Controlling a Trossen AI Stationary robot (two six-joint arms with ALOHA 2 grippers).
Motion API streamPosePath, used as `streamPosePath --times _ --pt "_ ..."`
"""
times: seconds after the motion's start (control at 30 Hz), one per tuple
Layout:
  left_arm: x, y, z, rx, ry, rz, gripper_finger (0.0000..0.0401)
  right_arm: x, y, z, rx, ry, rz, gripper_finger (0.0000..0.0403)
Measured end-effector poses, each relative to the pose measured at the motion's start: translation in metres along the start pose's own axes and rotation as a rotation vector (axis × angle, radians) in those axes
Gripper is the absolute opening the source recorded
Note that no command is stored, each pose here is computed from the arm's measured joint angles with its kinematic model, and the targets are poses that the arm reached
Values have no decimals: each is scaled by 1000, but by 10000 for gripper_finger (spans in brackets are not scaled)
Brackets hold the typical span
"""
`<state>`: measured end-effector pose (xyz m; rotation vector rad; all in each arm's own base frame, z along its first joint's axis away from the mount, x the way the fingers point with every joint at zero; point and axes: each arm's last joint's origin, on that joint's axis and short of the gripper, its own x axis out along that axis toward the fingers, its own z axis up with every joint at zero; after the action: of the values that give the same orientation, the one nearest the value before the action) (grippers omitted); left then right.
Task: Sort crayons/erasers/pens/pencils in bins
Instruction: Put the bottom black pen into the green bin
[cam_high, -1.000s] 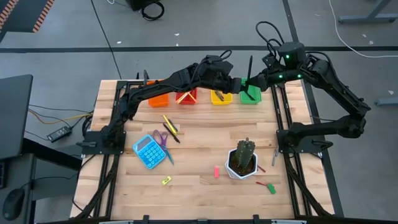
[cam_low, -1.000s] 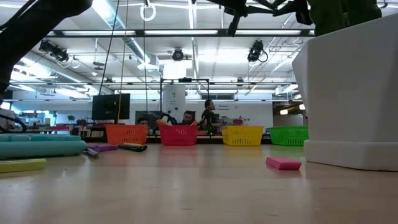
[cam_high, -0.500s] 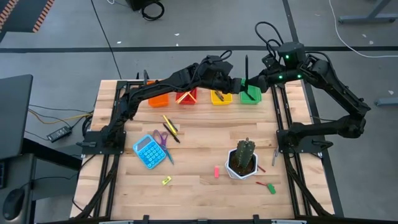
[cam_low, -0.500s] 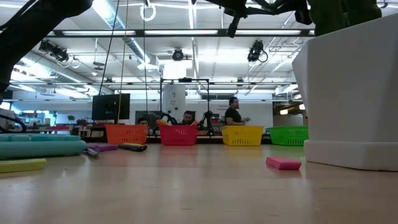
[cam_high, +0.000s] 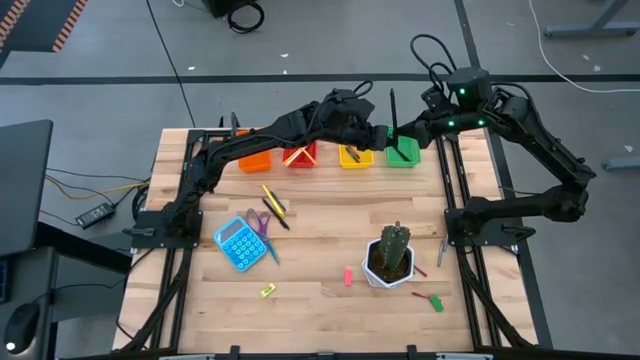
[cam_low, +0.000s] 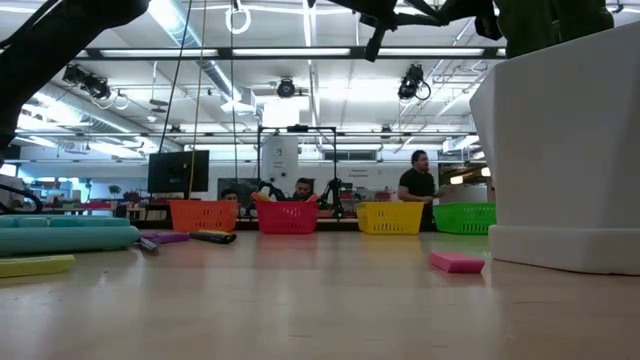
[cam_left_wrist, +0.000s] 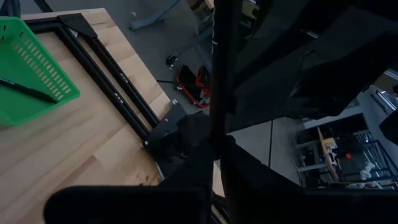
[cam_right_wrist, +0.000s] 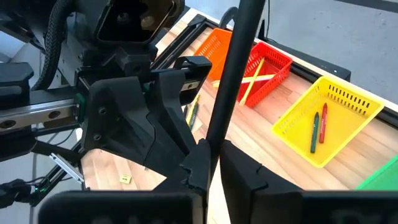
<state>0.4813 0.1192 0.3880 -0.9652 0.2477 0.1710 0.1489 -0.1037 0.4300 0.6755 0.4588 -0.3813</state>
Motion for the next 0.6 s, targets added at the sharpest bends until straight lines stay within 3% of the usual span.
streamPosePath --times 0.17,0.37,0.6 --pt "0 0 0 1 1 0 15 1 -1 0 16 -2 -12 64" --pt "0 -1 -1 2 4 -6 31 2 0 2 12 -16 -12 106" --pt "0 -3 -3 6 12 -12 16 5 1 4 9 -9 30 107"
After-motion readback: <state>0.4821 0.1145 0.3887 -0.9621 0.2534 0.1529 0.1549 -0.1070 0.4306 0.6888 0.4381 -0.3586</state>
